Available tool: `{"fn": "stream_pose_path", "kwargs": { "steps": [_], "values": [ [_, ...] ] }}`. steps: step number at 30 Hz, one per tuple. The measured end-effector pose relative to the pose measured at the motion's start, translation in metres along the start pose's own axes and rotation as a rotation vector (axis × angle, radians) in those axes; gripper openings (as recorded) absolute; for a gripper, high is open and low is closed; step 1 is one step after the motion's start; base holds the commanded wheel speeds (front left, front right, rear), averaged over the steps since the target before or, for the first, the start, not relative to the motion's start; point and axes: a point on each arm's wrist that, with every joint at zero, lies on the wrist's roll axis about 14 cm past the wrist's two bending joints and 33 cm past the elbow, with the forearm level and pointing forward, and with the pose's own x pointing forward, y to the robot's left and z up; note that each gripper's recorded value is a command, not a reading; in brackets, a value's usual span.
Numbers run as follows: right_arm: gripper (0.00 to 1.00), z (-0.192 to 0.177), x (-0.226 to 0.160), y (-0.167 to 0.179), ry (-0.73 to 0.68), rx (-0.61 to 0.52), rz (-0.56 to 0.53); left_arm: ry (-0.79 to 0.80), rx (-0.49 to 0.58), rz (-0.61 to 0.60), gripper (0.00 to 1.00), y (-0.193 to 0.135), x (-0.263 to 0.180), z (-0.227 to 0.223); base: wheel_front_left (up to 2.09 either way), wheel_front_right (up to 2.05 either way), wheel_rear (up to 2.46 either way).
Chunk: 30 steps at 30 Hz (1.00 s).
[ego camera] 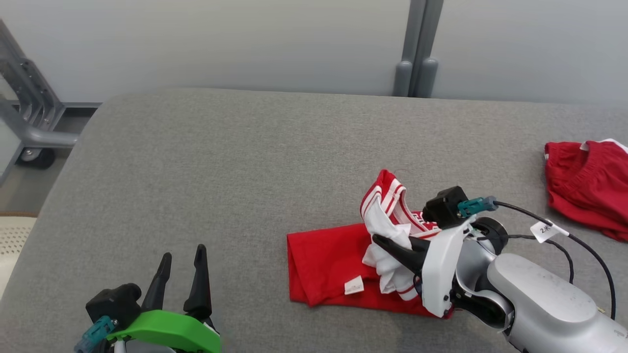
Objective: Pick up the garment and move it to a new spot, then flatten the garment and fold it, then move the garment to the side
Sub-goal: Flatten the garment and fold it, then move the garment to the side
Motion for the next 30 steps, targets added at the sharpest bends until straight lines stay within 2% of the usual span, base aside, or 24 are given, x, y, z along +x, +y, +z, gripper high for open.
{"fn": "stream_pose_path", "kwargs": {
  "steps": [5,9,11,13,21,25,28,30],
  "values": [
    [0.0,-0.016,0.014,0.0,0.081,0.004,0.009,-0.021,-0.004,0.038,1.0,0.011,-0.007,0.006,0.0,0.0,0.0],
    [0.0,-0.014,0.03,0.004,0.113,-0.017,0.035,-0.031,-0.006,0.07,1.0,0.021,-0.011,0.009,0.0,0.0,0.0],
    [0.34,-0.014,0.037,0.009,0.131,-0.035,0.054,-0.034,-0.007,0.085,1.0,0.025,-0.013,0.009,0.0,0.0,0.0],
    [1.0,-0.015,0.045,0.016,0.149,-0.049,0.076,-0.037,-0.007,0.098,1.0,0.029,-0.015,0.01,0.0,0.0,0.0],
    [1.0,0.0,0.064,0.052,0.149,-0.123,0.167,-0.056,-0.009,0.119,1.0,0.035,-0.017,0.014,0.0,0.0,0.0],
    [1.0,0.032,0.069,0.07,0.066,-0.149,0.202,-0.066,-0.009,0.114,1.0,0.034,-0.017,0.017,0.0,0.0,0.0],
    [1.0,0.055,0.067,0.066,0.001,-0.159,0.184,-0.07,-0.009,0.109,1.0,0.033,-0.016,0.018,0.0,0.0,0.0],
    [1.0,0.067,0.062,0.049,-0.037,-0.158,0.139,-0.069,-0.009,0.099,1.0,0.031,-0.015,0.018,0.0,0.0,0.0]
  ]
}}
